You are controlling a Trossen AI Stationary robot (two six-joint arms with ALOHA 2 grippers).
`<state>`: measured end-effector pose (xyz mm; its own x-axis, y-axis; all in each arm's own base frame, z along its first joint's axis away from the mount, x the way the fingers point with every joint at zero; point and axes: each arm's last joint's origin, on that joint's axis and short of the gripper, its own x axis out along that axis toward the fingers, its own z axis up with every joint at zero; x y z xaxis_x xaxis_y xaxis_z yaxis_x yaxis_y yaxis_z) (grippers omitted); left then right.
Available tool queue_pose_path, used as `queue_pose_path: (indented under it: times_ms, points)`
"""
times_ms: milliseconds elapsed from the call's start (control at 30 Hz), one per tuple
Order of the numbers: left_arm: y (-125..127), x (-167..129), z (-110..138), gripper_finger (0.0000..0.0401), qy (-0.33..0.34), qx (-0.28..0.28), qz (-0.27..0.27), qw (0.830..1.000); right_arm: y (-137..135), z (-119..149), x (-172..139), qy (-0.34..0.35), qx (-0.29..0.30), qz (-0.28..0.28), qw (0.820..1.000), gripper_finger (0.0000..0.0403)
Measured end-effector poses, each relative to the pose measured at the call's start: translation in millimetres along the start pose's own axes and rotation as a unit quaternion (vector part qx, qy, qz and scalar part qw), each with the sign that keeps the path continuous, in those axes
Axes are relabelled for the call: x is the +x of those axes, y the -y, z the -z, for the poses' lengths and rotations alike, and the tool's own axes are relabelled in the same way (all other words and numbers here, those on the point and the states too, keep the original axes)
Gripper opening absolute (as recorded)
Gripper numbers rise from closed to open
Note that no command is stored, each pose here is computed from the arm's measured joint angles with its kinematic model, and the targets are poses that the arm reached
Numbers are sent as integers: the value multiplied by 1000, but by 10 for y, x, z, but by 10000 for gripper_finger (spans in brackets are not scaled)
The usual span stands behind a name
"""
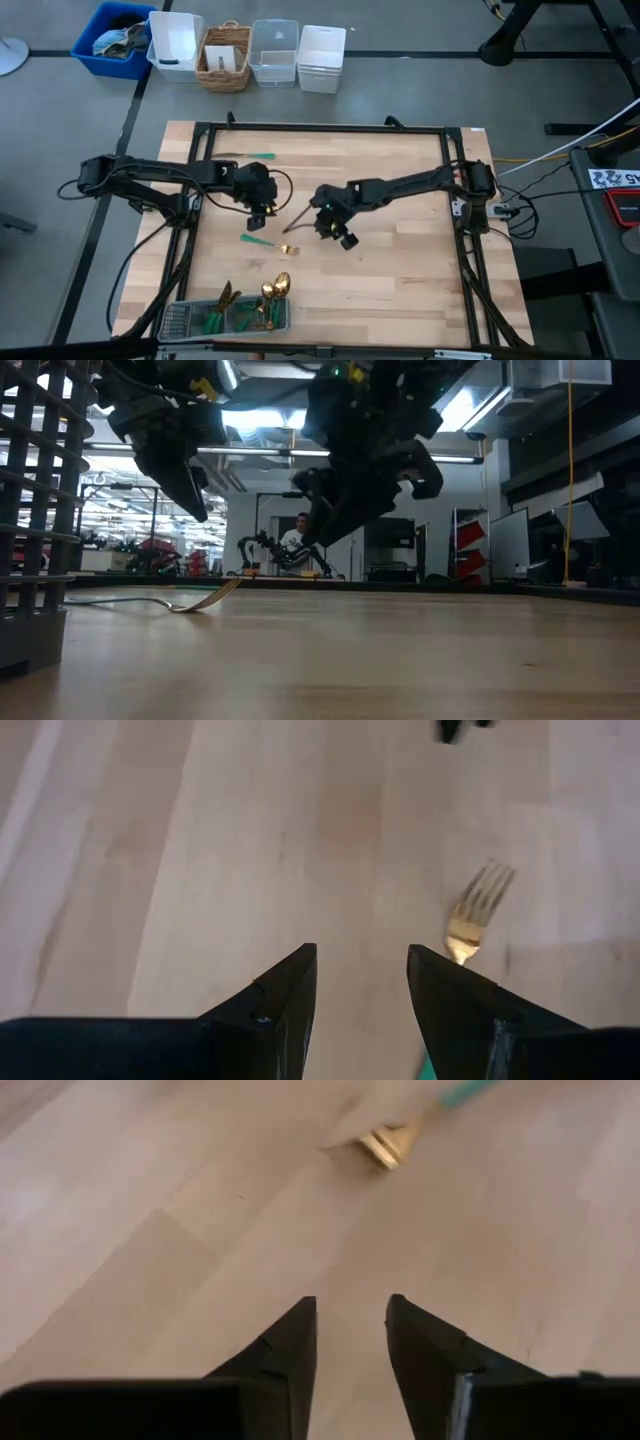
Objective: Sort silverware
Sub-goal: Put the fork into the cutlery rack
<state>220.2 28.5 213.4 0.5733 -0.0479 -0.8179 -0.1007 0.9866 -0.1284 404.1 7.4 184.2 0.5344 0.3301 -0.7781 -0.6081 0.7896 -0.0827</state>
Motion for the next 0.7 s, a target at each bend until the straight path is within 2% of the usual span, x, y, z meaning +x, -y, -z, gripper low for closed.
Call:
queue_pose_path:
  times_ms: [200,267,400,700]
  points:
    - [-15,-9,37,149,-20,6,-8,1000,-219,-204,96,16,-106,17,994,121]
    - [-39,-16,74,149,-40,-10,-12,999,-262,-271,115,26,-130,33,991,121]
    - [-90,-39,124,149,-64,-57,-22,996,-292,-310,237,39,-154,49,986,121]
    - [-102,-162,112,149,-34,-49,-24,998,-228,-226,537,39,-204,80,975,121]
